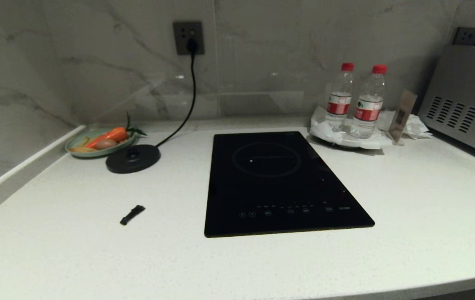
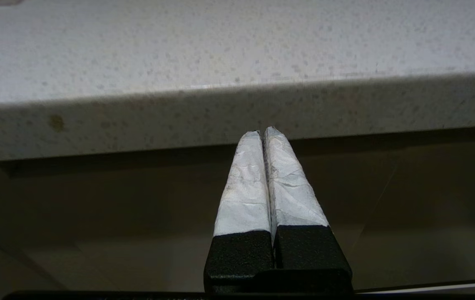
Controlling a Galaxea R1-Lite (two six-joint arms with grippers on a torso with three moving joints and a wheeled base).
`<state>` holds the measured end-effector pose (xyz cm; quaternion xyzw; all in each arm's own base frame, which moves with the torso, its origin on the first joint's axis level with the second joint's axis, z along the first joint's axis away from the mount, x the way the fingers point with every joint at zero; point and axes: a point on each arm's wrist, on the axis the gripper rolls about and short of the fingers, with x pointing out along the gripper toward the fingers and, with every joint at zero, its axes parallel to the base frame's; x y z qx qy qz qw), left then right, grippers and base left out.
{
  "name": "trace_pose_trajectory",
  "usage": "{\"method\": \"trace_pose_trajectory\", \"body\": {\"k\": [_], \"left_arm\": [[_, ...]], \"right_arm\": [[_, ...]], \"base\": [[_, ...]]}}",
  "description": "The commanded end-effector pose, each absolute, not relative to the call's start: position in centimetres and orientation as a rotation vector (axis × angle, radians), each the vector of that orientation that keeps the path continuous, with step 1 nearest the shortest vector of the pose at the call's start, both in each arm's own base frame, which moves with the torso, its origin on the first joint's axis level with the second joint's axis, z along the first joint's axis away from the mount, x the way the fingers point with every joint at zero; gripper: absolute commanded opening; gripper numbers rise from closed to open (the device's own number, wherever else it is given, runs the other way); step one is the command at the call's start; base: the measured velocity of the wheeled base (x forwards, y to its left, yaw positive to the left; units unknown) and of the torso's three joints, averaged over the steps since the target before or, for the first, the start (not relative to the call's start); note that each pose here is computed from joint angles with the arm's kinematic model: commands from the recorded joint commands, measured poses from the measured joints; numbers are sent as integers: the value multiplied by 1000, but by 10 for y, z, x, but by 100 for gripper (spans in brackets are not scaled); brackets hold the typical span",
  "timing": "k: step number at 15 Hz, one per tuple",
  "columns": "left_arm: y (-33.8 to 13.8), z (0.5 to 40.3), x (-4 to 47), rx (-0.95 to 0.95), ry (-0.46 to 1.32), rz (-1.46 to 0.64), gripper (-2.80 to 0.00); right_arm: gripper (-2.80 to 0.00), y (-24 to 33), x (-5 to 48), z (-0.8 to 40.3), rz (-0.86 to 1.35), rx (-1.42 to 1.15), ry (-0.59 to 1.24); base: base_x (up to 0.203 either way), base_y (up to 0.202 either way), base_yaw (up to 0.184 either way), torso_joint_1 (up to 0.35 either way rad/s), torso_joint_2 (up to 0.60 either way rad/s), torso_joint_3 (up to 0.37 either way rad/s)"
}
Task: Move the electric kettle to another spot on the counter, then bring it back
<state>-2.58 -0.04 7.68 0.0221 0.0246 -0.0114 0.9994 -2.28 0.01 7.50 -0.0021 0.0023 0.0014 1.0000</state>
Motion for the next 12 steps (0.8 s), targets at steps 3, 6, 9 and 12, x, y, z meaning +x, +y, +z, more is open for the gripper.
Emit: {"method": "trace_pose_trajectory", "body": {"k": [3,6,9,12], "left_arm": [[0,77,-26,44,52,-23,-280],[0,77,-26,42,52,-23,-280],[0,77,-26,41,52,-23,-280],[0,77,-26,41,52,-23,-280]], "right_arm": [[-280,0,-23,75,3,-5,6],[-280,0,-23,75,3,-5,6],[-280,0,-23,75,3,-5,5],[-280,0,-23,75,2,-6,5]], "base": [[0,0,0,-46,462,406],[0,0,0,-6,276,244],[0,0,0,0,0,0],[0,0,0,0,0,0]]}}
